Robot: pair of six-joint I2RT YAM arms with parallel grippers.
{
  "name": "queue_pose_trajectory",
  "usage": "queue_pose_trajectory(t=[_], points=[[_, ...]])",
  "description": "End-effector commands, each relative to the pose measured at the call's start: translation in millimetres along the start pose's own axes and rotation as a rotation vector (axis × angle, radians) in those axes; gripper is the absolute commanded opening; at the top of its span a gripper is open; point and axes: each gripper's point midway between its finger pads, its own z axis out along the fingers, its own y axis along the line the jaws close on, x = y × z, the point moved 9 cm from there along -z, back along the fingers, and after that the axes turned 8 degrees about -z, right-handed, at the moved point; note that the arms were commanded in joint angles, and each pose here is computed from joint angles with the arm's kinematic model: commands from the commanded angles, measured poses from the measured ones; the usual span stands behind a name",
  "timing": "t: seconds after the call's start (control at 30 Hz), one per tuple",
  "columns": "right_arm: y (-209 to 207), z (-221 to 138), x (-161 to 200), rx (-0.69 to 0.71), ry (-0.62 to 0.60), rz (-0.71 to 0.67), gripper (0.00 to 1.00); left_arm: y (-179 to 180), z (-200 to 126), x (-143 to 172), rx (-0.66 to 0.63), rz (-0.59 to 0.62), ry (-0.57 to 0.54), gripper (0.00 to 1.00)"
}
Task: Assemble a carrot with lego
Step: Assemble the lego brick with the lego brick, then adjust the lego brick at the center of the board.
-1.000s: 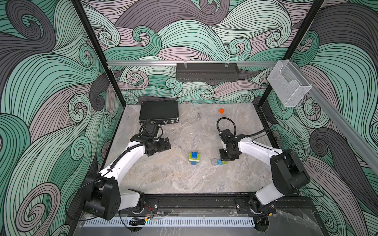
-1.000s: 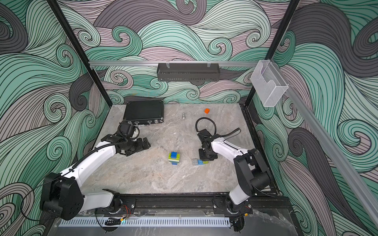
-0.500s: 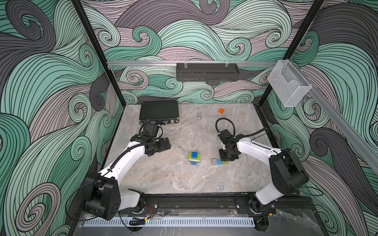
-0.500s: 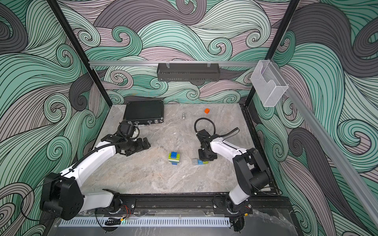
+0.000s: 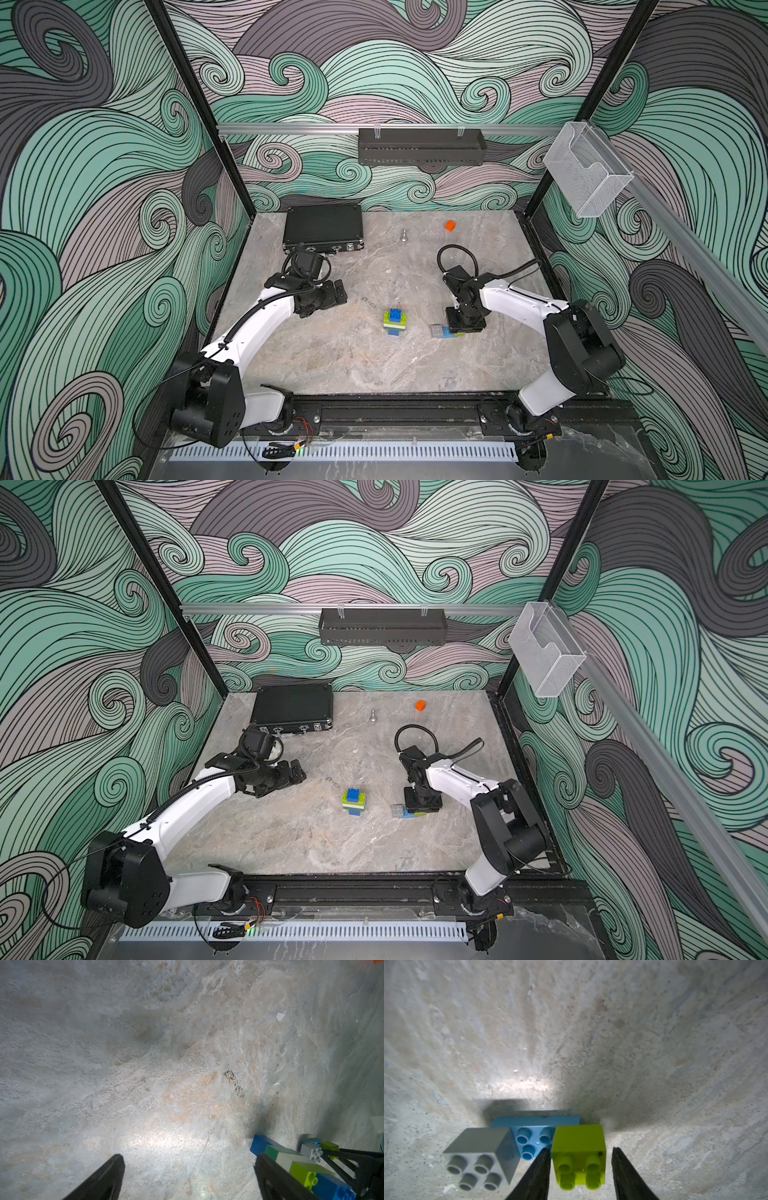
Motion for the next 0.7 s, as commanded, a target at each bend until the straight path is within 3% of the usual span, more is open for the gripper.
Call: queue_pose_trajectory(t=[0.0,0.2,0.4,0.53,0.67], points=[[0.8,-9.3,1.4,-0.029,0.013,0.034,0.53,-0.3,-10.2,-3.3,0.008,0.004,-0.034,0.98],[-7.4,-24.2,-1.3,-0.057,-0.031,0.080,0.59,-0.3,-10.4,-3.0,0.011,0.001,-0.034,0.99],[-8.3,-41.1,14.4,-0.047,-0.034,0.076,0.54,1.9,-12.5,-1.5,-0.003,0.003,-0.039,0.99],[10.1,-32.4,45.3,-0.093,-0.088,0.137,0.56,2.2,-13.3,-1.6,0.001,-0.002,-0.051,0.99],[29.9,-19.2,50.2,-0.112,-0.107,0.162,0.54,1.7,-12.9,-2.4,0.000,-0.004,-0.050,0.98]])
